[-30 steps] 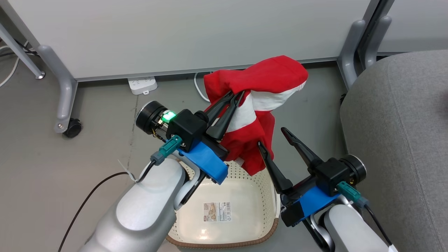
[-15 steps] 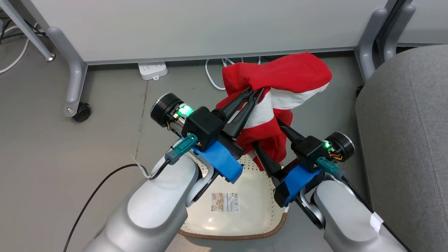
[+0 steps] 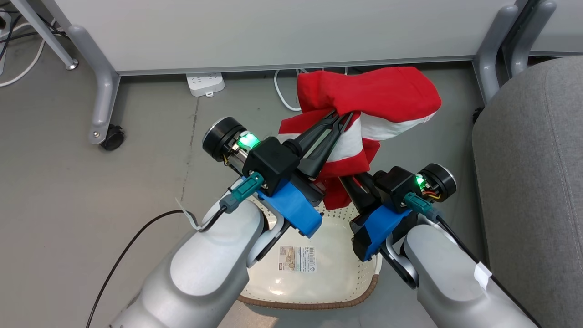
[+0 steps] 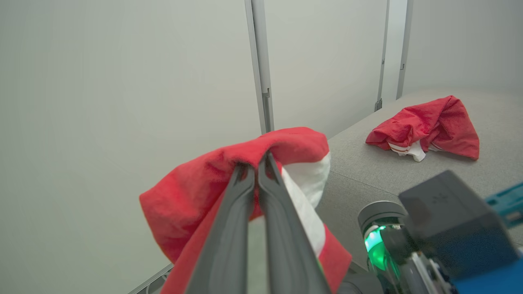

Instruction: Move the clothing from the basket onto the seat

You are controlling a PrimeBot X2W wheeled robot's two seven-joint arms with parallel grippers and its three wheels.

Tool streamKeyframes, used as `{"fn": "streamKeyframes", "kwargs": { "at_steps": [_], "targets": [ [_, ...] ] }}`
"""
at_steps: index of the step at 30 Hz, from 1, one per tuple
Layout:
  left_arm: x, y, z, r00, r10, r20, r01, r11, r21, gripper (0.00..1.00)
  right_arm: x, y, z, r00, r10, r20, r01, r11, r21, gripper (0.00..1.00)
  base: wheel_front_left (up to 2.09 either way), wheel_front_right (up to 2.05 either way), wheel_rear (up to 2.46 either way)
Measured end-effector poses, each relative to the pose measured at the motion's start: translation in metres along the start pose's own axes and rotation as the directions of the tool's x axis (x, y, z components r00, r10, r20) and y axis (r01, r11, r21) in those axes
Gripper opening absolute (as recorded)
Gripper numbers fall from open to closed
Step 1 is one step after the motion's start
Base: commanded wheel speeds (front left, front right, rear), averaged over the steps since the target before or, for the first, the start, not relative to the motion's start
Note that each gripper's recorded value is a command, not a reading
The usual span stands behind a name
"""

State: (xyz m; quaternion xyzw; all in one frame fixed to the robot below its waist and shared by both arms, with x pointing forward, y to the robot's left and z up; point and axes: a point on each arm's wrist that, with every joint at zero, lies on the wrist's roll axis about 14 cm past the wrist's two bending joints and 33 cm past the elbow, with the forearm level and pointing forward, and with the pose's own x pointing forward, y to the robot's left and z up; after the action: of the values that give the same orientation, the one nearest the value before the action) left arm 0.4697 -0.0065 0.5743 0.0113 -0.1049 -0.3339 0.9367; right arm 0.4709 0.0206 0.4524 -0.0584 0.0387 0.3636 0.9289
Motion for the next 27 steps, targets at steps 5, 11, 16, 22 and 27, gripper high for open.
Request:
{"fn": "streamKeyframes", "kwargs": {
  "at_steps": [5,11,16,22,27],
  "targets": [
    [0.0003,-0.0005,0.0018,1.0,-0.001,0.004,0.001,1.0,0.001,0.0,-0.0005,-0.0003,0.0015,1.0,-0.002,0.003,0.002,1.0,0.004,0.0,0.0,0.0,0.0],
    [0.0006,0.0002,0.0005,1.0,0.0,0.001,0.0,1.0,0.002,0.0,-0.0003,0.0,0.0018,1.0,-0.002,0.005,0.002,1.0,0.008,0.0,0.0,0.0,0.0],
    [0.001,0.0004,-0.0004,1.0,-0.002,-0.001,0.002,1.0,0.003,0.0,-0.0002,-0.0003,0.0018,1.0,-0.003,0.006,0.003,1.0,0.009,0.0,0.0,0.0,0.0],
    [0.0012,0.0011,-0.0019,1.0,0.0,-0.007,0.0,1.0,0.003,1.0,-0.0007,-0.0007,0.0036,1.0,-0.007,0.01,0.007,1.0,0.014,0.0,0.0,0.0,0.0],
    [0.002,0.0001,-0.0004,1.0,-0.003,-0.003,0.003,1.0,0.008,1.0,-0.0014,-0.0006,0.0057,1.0,-0.009,0.015,0.009,1.0,0.014,0.0,0.0,0.0,0.0]
  ]
}}
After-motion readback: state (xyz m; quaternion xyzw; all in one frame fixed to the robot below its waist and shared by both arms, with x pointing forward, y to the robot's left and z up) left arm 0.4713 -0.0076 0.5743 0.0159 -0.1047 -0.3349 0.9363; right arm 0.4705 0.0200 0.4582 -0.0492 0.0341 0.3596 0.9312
